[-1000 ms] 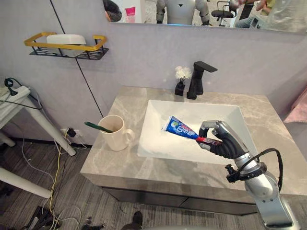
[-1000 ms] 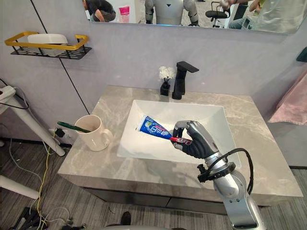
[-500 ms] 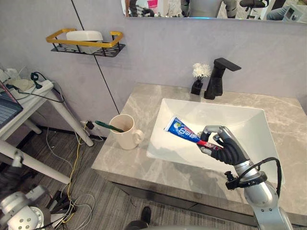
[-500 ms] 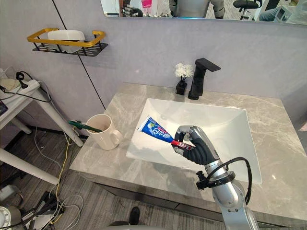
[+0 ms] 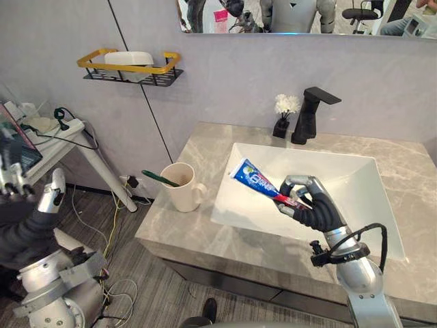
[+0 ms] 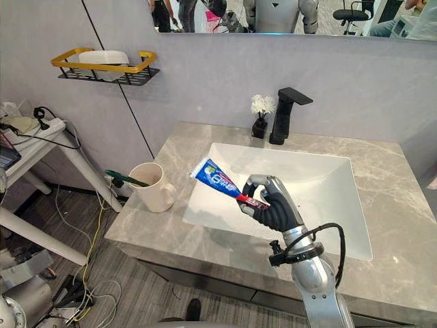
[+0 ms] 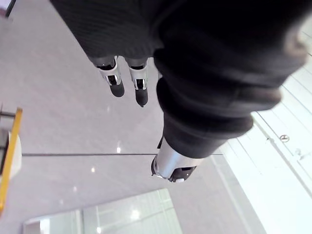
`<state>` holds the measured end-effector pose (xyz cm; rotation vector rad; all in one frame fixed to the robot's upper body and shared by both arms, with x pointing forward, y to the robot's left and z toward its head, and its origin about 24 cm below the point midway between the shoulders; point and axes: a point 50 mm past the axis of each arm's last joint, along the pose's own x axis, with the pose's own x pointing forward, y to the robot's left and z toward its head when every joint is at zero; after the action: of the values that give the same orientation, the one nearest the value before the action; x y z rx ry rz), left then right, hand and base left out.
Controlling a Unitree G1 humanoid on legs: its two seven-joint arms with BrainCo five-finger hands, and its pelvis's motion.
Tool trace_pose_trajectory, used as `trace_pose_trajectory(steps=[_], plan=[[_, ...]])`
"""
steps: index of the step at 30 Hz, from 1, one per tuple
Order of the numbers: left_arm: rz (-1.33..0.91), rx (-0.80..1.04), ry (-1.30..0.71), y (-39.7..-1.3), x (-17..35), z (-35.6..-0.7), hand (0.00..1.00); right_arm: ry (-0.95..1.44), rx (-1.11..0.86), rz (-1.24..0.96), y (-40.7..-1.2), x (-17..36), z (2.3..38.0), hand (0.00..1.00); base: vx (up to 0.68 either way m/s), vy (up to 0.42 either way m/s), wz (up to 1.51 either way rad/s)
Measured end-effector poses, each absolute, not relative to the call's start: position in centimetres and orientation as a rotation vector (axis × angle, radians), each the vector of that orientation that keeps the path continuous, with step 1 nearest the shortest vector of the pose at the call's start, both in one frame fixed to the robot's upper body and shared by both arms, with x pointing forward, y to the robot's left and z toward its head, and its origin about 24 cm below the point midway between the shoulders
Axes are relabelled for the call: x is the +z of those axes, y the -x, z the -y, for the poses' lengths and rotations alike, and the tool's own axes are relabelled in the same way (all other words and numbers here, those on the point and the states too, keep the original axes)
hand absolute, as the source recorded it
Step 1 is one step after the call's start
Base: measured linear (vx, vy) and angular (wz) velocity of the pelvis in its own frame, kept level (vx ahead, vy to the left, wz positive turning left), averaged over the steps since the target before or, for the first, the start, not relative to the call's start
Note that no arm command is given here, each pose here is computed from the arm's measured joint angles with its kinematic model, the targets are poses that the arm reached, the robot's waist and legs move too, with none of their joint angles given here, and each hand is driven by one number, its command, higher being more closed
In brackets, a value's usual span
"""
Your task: Organize washtable
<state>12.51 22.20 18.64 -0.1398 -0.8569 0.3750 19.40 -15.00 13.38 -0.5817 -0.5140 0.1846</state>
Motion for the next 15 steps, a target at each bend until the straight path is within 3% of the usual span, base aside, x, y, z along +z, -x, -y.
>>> trace_pose_trajectory(steps=[15], plan=[[0.676,-0.049,0.584,-15.2,16.7,-16.0,0.00,0.450,0.134,0.652,-20.4,15.5,13.6,1.00,-0.05,-0.012,-0.01]])
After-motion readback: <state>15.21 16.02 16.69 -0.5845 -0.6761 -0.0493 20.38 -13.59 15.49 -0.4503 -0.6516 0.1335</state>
